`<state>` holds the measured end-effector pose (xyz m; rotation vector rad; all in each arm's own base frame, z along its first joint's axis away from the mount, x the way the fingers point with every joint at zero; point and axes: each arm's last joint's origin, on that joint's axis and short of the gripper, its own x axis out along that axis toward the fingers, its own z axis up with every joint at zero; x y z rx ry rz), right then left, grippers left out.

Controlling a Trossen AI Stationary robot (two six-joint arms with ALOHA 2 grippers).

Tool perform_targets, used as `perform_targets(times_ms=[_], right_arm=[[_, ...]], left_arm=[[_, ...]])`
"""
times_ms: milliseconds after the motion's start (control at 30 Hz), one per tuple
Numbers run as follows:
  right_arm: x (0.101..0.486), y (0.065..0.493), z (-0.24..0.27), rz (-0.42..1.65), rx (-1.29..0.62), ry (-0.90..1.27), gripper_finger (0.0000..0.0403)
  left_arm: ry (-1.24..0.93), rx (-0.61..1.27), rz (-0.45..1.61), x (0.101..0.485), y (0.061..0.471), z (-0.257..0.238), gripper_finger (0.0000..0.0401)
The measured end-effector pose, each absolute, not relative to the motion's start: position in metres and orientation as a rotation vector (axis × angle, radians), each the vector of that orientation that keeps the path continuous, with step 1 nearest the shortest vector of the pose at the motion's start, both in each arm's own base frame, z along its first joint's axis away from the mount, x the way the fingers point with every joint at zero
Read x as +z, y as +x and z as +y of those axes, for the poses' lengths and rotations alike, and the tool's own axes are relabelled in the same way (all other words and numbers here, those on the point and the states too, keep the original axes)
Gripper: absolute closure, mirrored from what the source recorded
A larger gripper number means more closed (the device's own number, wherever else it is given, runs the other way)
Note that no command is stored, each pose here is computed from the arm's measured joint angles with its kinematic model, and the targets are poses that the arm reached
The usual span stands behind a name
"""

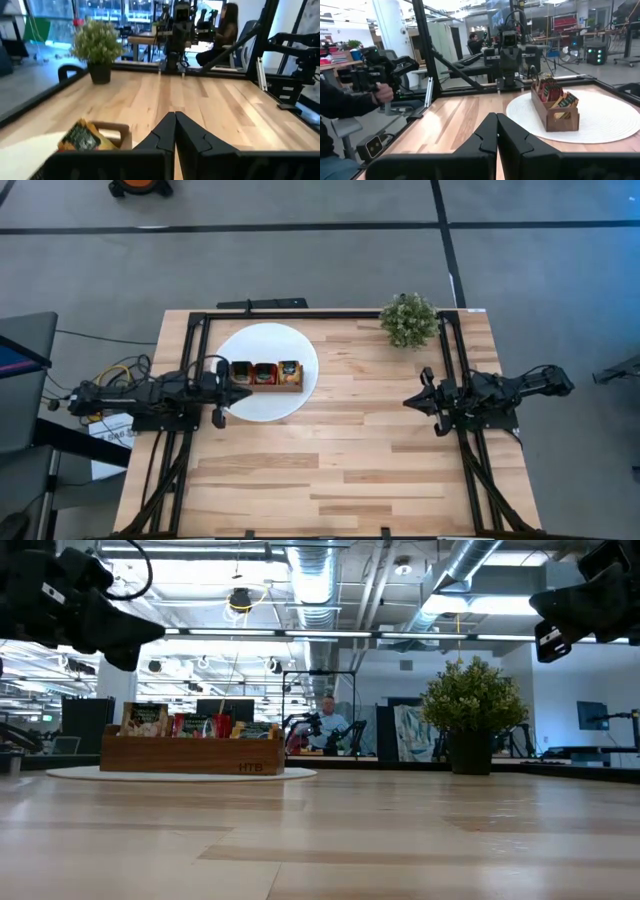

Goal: Pick & Place Tea
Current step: Return to Home Position

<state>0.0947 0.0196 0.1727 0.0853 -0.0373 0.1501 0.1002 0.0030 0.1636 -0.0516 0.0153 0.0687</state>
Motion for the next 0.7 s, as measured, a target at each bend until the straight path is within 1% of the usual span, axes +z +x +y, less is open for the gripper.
perform_targets(times_ms=[133, 267, 367, 533, 700], right_arm=[[0.1729, 0.0947, 0.0196, -0.038, 0.150, 0.085, 0.0403], [0.1729, 0.0947, 0.0195, -0.038, 0.150, 0.085, 0.0403], [0.1729, 0.0947, 0.0195, -0.038, 0.150, 0.085, 0.0403], [0.1729, 0.0947, 0.0195, -0.038, 0.150, 0.085, 0.0403], [0.1730, 0.0950, 0.0180, -0.039, 0.133, 0.085, 0.0403]], left_arm=[[-0.126, 0.071, 0.040, 0.1614, 0.1018, 0.0031, 0.0401], [-0.352, 0.074, 0.031, 0.1613, 0.1018, 0.0030, 0.0401], [-0.443, 0.075, 0.027, 0.1614, 0.1017, 0.0030, 0.0401], [-0.461, 0.068, 0.026, 0.1615, 0.1018, 0.0019, 0.0401], [-0.463, 0.021, 0.014, 0.1633, 0.1006, -0.0025, 0.0401]])
